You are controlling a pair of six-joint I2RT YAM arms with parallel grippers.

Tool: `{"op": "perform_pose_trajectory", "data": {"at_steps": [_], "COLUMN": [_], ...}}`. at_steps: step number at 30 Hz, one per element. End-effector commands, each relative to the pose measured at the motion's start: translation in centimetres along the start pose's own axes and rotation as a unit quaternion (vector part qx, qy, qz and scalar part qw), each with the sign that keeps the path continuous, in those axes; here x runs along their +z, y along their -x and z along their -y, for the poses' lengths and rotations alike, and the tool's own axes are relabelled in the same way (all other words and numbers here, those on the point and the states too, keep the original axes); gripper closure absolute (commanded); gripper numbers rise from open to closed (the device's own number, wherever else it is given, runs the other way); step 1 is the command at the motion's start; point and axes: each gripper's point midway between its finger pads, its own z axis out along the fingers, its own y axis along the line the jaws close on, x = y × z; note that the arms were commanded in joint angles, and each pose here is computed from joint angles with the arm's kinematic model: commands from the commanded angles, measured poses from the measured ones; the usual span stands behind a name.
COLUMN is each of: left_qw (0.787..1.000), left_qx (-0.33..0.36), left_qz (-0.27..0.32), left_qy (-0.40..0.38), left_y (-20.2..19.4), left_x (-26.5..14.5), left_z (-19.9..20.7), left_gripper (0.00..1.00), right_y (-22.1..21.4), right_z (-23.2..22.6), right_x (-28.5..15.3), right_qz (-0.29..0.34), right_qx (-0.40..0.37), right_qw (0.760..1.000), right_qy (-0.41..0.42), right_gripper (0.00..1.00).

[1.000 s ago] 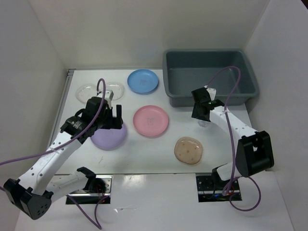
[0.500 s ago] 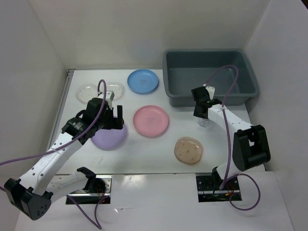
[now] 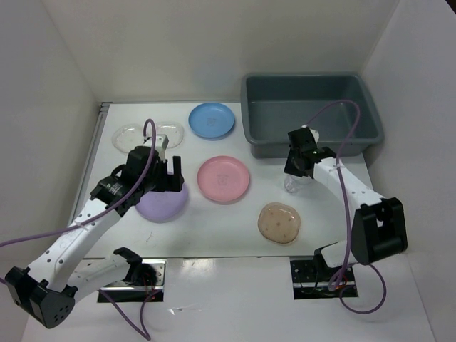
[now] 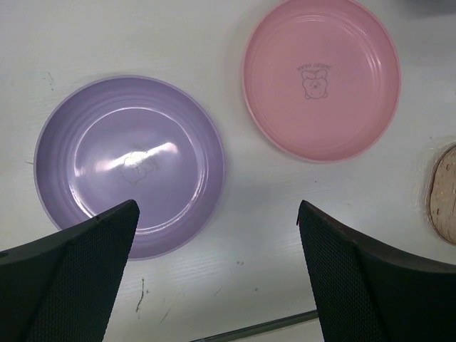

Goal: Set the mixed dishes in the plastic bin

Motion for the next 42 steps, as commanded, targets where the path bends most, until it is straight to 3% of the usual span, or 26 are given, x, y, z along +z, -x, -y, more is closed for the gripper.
{"op": "perform_pose_trajectory", "data": {"at_steps": [1, 6, 9, 16, 17, 22, 27, 33, 34, 35, 38, 42], "left_qw": [1.0, 1.0, 1.0, 1.0, 1.0, 1.0, 1.0, 1.0, 1.0, 1.0, 1.0, 1.0], "left_qx": [0.004, 0.005, 0.005, 0.005, -0.001, -0.005, -0.013, -0.015, -0.015, -0.015, -0.018, -0.022], "left_qz": [0.013, 0.002, 0.006, 0.006, 0.006, 0.005, 0.008, 0.005, 0.003, 0.003, 0.004, 0.004], "left_qy": [-0.013, -0.014, -0.016, -0.016, -0.016, -0.016, -0.003, 0.002, -0.002, -0.002, 0.001, 0.001], "left_y": [0.4, 0.1, 0.5, 0.6, 0.6, 0.3, 0.2, -0.1, -0.1, -0.1, -0.1, -0.1], "left_x": [0.2, 0.7, 0.8, 1.0, 1.0, 1.0, 1.0, 1.2, 1.2, 1.2, 1.2, 1.2], "left_z": [0.4, 0.5, 0.7, 0.8, 0.8, 0.8, 0.1, -0.2, -0.1, -0.1, -0.3, -0.3], "left_gripper": [0.01, 0.01, 0.01, 0.01, 0.01, 0.01, 0.01, 0.01, 0.01, 0.01, 0.01, 0.01], "right_y": [2.9, 10.2, 14.6, 22.3, 22.4, 23.0, 20.7, 18.5, 18.1, 18.1, 16.9, 16.1], "right_z": [-2.6, -4.9, -6.6, -11.2, -11.8, -13.8, -14.7, -15.8, -15.9, -15.9, -16.1, -16.0], "right_x": [-7.0, -15.5, -17.3, -10.8, -8.0, -2.6, 2.7, 5.3, 5.8, 5.8, 6.6, 7.1], "right_qz": [0.034, 0.127, 0.167, 0.2, 0.19, 0.173, 0.121, 0.087, 0.08, 0.08, 0.06, 0.051], "right_qx": [0.035, 0.049, 0.035, 0.004, -0.006, -0.015, -0.039, -0.052, -0.058, -0.058, -0.063, -0.069], "right_qw": [0.995, 0.978, 0.971, 0.971, 0.975, 0.979, 0.986, 0.988, 0.988, 0.988, 0.988, 0.988], "right_qy": [0.087, 0.155, 0.167, 0.132, 0.12, 0.11, 0.106, 0.115, 0.117, 0.117, 0.125, 0.129], "right_gripper": [1.0, 1.0, 1.0, 1.0, 1.0, 1.0, 1.0, 1.0, 0.98, 0.89, 0.81, 0.81]}}
